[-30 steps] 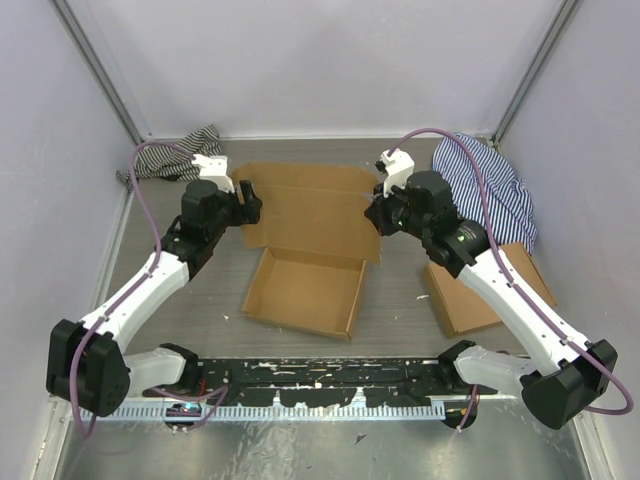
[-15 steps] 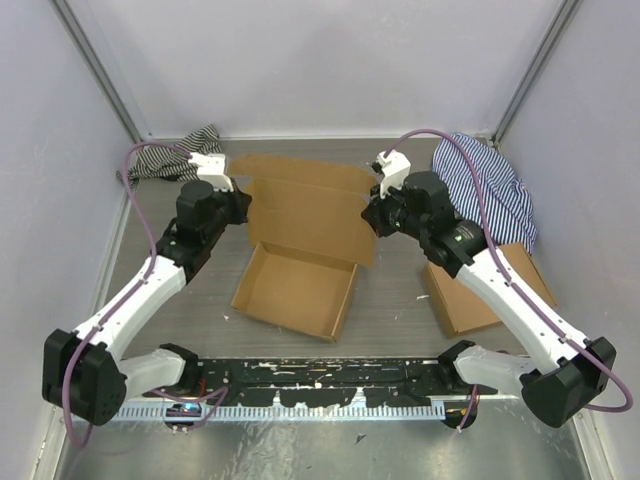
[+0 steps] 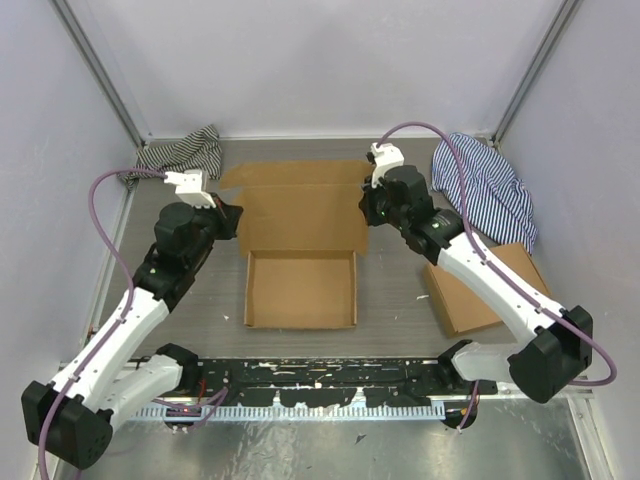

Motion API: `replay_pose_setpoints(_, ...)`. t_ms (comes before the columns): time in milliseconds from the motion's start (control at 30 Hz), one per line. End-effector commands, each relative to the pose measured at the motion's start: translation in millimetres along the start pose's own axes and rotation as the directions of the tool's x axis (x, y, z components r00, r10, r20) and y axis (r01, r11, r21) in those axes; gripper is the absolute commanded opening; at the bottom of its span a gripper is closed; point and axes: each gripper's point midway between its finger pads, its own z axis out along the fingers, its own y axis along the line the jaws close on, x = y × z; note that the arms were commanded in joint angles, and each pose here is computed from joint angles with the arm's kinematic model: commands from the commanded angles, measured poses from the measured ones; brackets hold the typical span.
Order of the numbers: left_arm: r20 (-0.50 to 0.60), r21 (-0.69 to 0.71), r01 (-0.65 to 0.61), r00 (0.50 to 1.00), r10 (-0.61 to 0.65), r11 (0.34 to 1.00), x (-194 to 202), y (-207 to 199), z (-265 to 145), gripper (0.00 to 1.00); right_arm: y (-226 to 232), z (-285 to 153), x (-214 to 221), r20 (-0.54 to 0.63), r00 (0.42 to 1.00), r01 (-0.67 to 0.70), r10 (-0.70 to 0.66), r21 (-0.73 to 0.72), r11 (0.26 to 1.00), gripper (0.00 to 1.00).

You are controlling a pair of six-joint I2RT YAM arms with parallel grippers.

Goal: Fold the paper box

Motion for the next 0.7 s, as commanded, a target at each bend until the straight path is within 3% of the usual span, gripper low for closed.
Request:
replay_pose_setpoints(0, 0.035, -0.02, 0.052, 0.998, -0.051, 0.998, -6.9, -1.4, -8.9, 0.0, 8.3, 2.9, -40.2, 0.132, 0.988, -0.085, 0.078, 0.046, 0.995, 0.05)
replay_pose_setpoints(300, -0.008, -0.058, 0.038, 0.999, -0.039, 0.998, 11.2, 0.0, -15.3, 0.0, 40.6, -0.7, -16.1, 0.16, 0.983, -0.117, 0.089, 0.176, 0.977, 0.05)
replay_pose_setpoints(667, -0.03, -0.077, 0.05, 0.998, -0.053, 0.996, 39.1, 15.1, -41.4, 0.01, 45.9, -19.1, 51.1, 0.194, 0.979, -0.129, 0.067, 0.327, 0.936, 0.04)
